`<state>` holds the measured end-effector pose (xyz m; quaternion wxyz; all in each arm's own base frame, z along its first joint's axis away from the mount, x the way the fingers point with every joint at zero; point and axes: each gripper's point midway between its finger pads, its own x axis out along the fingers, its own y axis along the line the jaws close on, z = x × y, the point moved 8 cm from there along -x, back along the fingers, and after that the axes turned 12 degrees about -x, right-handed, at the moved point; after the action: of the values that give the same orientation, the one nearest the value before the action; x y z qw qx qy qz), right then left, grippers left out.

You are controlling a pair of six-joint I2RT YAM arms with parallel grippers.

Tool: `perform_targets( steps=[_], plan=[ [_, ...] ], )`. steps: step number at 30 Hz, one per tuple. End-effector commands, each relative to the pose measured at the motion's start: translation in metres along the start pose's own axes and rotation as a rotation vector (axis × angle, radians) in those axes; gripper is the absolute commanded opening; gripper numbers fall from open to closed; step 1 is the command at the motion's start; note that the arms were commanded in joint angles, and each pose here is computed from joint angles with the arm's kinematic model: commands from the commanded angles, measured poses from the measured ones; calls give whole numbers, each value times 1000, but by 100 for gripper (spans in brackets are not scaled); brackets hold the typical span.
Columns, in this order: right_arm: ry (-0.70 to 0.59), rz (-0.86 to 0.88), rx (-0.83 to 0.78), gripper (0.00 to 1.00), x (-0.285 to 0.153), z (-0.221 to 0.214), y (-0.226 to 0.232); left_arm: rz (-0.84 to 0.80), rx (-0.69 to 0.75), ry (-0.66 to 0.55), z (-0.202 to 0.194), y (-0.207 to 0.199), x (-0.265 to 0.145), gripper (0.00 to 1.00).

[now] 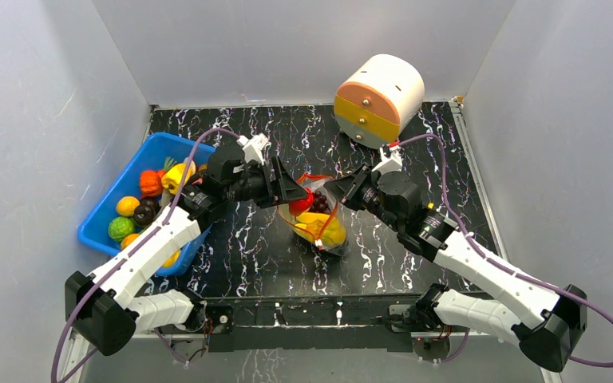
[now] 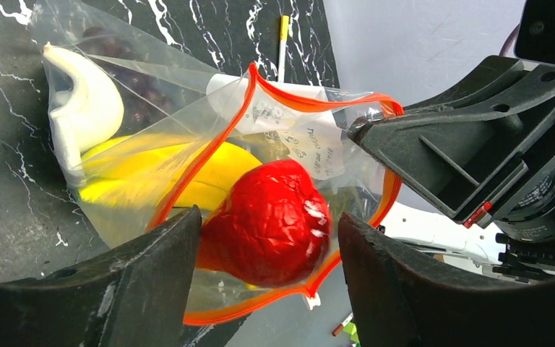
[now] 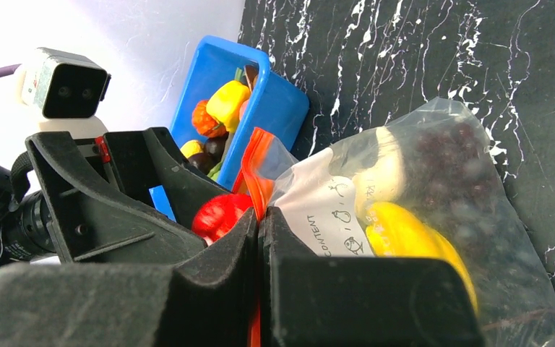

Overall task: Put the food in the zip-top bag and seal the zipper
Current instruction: Place the fake vegetable in the zipper food storage bag, then pick up the fake fruit from the bin.

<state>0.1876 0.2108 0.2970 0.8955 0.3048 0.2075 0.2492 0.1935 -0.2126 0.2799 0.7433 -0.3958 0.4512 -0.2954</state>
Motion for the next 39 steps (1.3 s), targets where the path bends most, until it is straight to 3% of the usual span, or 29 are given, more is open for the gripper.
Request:
perform_targets(
  steps=[1, 11, 20, 29, 39],
  plan=[
    [-139, 121, 32, 0, -10, 28, 24, -15, 29, -7, 3, -12, -6, 70],
    [-151, 119, 9, 0, -14, 30, 22, -23, 59, -9, 6, -25, -16, 76],
    [-139, 98, -74, 0, -22, 37, 25, 171, 174, -92, 21, -29, -40, 73],
    [-140, 72, -136, 0, -31, 43, 24, 539, 250, -379, 43, 1, -74, 79],
    [-134, 54, -154, 0, -36, 37, 16, 775, 223, -607, 74, 16, -95, 68]
  ],
)
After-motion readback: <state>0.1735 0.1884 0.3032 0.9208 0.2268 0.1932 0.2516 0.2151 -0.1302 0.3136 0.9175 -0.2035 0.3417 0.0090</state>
